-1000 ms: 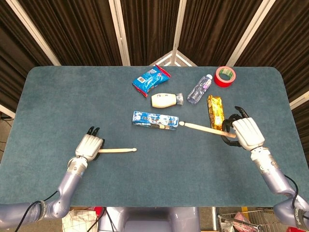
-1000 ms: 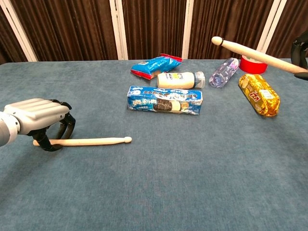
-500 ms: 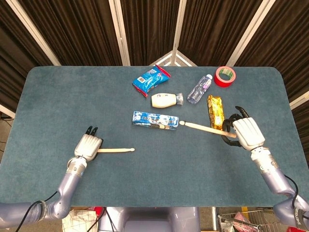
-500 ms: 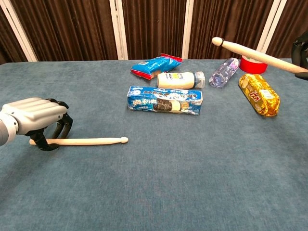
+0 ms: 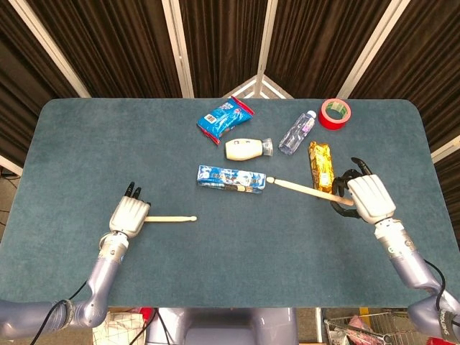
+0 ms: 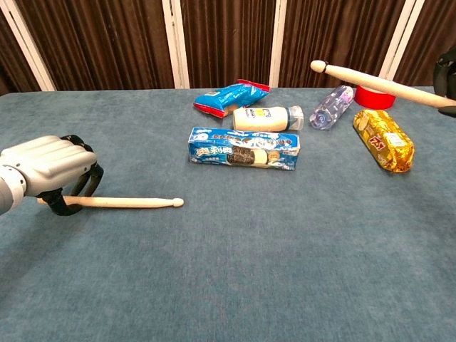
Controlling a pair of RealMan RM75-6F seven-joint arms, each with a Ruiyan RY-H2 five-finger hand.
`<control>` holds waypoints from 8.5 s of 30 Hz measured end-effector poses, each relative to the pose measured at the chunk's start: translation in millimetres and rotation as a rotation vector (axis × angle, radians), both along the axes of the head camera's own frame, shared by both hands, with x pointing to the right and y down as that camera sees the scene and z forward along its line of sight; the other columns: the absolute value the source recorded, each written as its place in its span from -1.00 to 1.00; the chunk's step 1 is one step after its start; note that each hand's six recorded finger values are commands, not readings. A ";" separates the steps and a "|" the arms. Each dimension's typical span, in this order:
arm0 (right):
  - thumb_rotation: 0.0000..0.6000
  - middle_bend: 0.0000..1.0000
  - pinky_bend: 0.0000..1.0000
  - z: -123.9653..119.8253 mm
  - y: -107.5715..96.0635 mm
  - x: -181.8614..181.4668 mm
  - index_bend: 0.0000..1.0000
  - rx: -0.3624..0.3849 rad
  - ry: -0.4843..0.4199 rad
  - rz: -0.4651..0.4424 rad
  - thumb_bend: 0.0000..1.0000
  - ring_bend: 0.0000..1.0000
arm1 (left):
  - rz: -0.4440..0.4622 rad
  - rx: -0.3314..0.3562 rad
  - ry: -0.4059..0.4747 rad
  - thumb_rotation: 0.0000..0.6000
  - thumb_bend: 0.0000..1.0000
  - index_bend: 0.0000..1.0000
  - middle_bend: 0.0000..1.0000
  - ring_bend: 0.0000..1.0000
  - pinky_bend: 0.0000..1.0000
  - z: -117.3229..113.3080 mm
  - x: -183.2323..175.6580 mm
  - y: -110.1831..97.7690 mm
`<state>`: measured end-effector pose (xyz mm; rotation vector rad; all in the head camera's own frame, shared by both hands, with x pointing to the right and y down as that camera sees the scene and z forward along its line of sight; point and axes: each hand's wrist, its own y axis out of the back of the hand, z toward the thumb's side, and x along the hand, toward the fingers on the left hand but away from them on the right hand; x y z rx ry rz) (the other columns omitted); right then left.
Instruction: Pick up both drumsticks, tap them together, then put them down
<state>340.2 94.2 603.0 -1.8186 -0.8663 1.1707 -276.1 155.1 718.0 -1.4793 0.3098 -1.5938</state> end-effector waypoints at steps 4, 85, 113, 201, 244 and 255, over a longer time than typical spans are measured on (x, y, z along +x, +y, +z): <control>1.00 0.25 -0.81 -0.6 0.1 0.0 0.52 0.000 0.002 -0.001 -0.11 -0.27 | 0.005 0.015 0.007 1.00 0.08 0.27 0.28 -0.74 -1.00 -1.1 0.8 -0.9; 1.00 0.32 -0.81 -33.5 -26.6 -158.7 0.66 -0.121 -0.305 -0.061 -0.06 -0.20 | -0.238 0.235 1.076 1.00 0.03 0.29 0.28 -0.73 -1.00 -53.2 106.3 -26.6; 1.00 0.33 -0.81 -41.4 -28.3 -159.2 0.68 -0.157 -0.366 -0.040 -0.06 -0.20 | -0.242 0.285 1.152 1.00 0.02 0.30 0.29 -0.73 -1.00 -59.9 113.3 -26.6; 1.00 -0.23 -0.84 86.3 52.5 55.2 -0.44 -0.414 0.162 0.068 -0.31 -0.42 | 0.035 -0.002 0.364 1.00 -0.01 0.28 0.26 -0.73 -1.00 -33.3 -63.1 8.3; 1.00 -0.71 -0.86 5.0 28.4 55.4 -0.77 -0.195 0.066 0.161 -0.37 -0.69 | -0.060 -0.002 0.299 1.00 -0.29 -0.64 -0.77 -1.00 -1.00 -69.9 -43.7 3.2; 1.00 -0.88 -0.91 -49.3 79.7 52.3 -0.94 0.015 0.046 0.216 -0.38 -0.77 | -0.255 0.243 0.244 1.00 -0.30 -0.66 -0.87 -1.00 -1.00 -161.1 -111.1 52.5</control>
